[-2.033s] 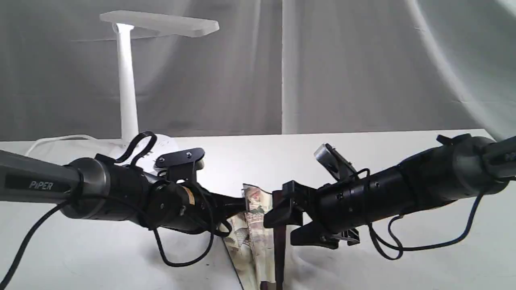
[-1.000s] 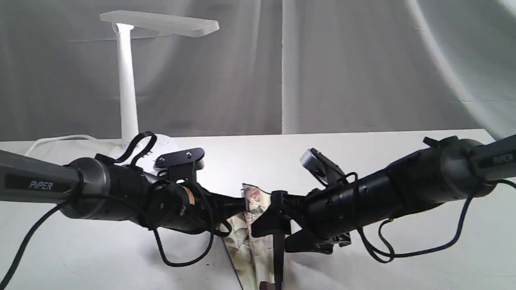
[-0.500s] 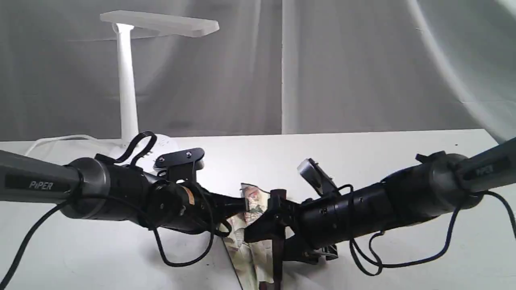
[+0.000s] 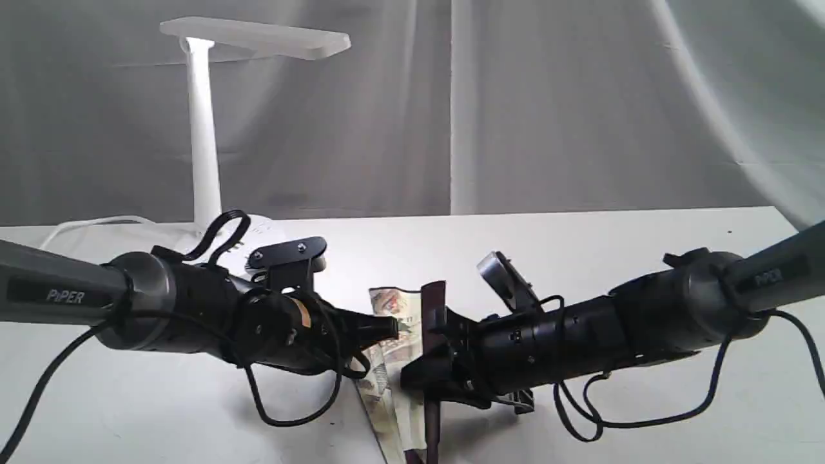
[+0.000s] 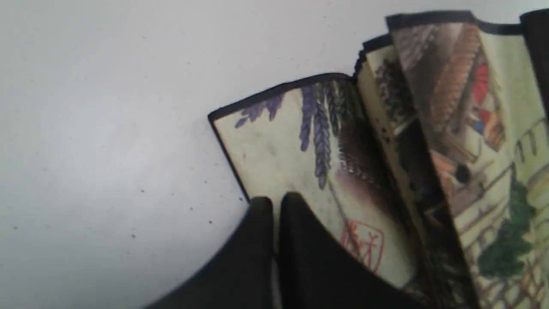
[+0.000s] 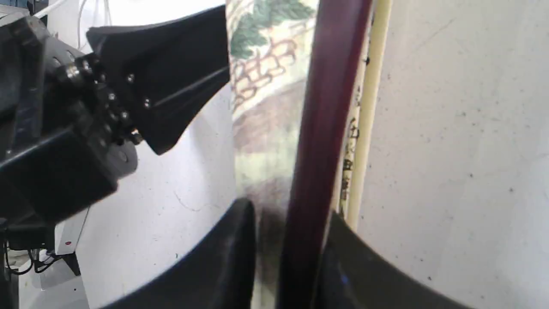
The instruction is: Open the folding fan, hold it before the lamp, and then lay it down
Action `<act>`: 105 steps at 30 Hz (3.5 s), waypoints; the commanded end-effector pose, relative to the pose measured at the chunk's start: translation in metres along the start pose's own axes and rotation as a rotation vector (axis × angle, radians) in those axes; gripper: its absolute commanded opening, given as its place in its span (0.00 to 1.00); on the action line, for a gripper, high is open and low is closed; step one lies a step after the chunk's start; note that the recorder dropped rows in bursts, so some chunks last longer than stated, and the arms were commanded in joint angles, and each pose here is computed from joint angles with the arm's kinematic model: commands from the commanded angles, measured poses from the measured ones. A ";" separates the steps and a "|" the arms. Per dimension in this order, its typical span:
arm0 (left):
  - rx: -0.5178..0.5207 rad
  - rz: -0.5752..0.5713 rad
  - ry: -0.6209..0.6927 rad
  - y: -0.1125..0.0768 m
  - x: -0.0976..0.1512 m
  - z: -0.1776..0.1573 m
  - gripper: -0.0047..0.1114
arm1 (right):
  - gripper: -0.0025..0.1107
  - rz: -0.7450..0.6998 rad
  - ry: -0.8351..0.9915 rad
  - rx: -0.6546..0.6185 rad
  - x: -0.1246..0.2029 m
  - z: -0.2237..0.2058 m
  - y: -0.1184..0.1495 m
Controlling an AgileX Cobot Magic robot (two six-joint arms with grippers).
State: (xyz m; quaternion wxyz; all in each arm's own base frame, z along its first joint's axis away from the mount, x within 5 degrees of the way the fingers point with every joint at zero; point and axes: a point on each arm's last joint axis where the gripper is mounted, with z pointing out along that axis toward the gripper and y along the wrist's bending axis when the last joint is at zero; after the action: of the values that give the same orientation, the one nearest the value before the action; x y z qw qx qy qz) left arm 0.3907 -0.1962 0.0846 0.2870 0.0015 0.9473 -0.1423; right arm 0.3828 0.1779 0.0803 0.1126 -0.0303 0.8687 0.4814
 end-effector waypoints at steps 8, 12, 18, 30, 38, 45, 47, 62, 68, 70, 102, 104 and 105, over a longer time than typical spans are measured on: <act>-0.028 -0.009 0.057 0.003 0.008 0.003 0.04 | 0.02 -0.004 0.004 0.045 0.003 0.004 -0.010; -0.027 -0.011 0.056 0.002 0.008 0.003 0.04 | 0.02 0.004 0.017 0.004 0.004 0.003 -0.006; -0.025 -0.013 0.049 -0.003 -0.004 -0.017 0.04 | 0.02 0.042 0.014 -0.101 0.001 -0.005 -0.002; -0.036 0.011 0.082 -0.014 -0.026 -0.086 0.04 | 0.02 0.102 -0.020 -0.269 -0.009 -0.025 0.001; 0.158 0.025 0.156 -0.009 -0.018 -0.110 0.04 | 0.02 0.118 -0.030 -0.331 -0.013 -0.035 0.000; 0.372 -0.058 0.180 0.018 -0.008 -0.116 0.04 | 0.02 0.123 -0.040 -0.332 -0.014 -0.037 -0.002; 0.448 -0.094 0.180 0.026 -0.004 -0.117 0.04 | 0.02 0.125 -0.044 -0.334 -0.014 -0.037 -0.001; 0.758 -0.371 0.045 0.078 -0.001 -0.124 0.04 | 0.02 0.129 -0.055 -0.339 -0.015 -0.038 -0.001; 0.859 -0.445 0.163 0.082 0.014 -0.092 0.04 | 0.02 0.129 -0.055 -0.339 -0.015 -0.038 -0.001; 0.905 -0.461 0.195 0.083 0.018 -0.081 0.04 | 0.02 0.129 -0.055 -0.339 -0.015 -0.038 -0.001; 0.777 -0.457 0.137 0.100 -0.012 -0.023 0.60 | 0.02 0.135 -0.062 -0.344 -0.016 -0.038 -0.001; 0.791 -0.455 0.133 0.100 -0.016 -0.022 0.60 | 0.02 0.135 -0.062 -0.344 -0.016 -0.038 -0.001; 0.801 -0.460 0.136 0.099 -0.017 -0.022 0.60 | 0.02 0.135 -0.062 -0.344 -0.016 -0.038 -0.001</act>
State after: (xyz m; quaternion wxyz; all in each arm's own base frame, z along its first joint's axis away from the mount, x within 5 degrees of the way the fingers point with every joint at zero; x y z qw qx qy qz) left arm 0.3991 -0.0928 0.0815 0.1645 -0.0856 0.8189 -0.5432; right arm 0.3919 0.1473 0.0995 0.0953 0.0225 0.7794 0.6189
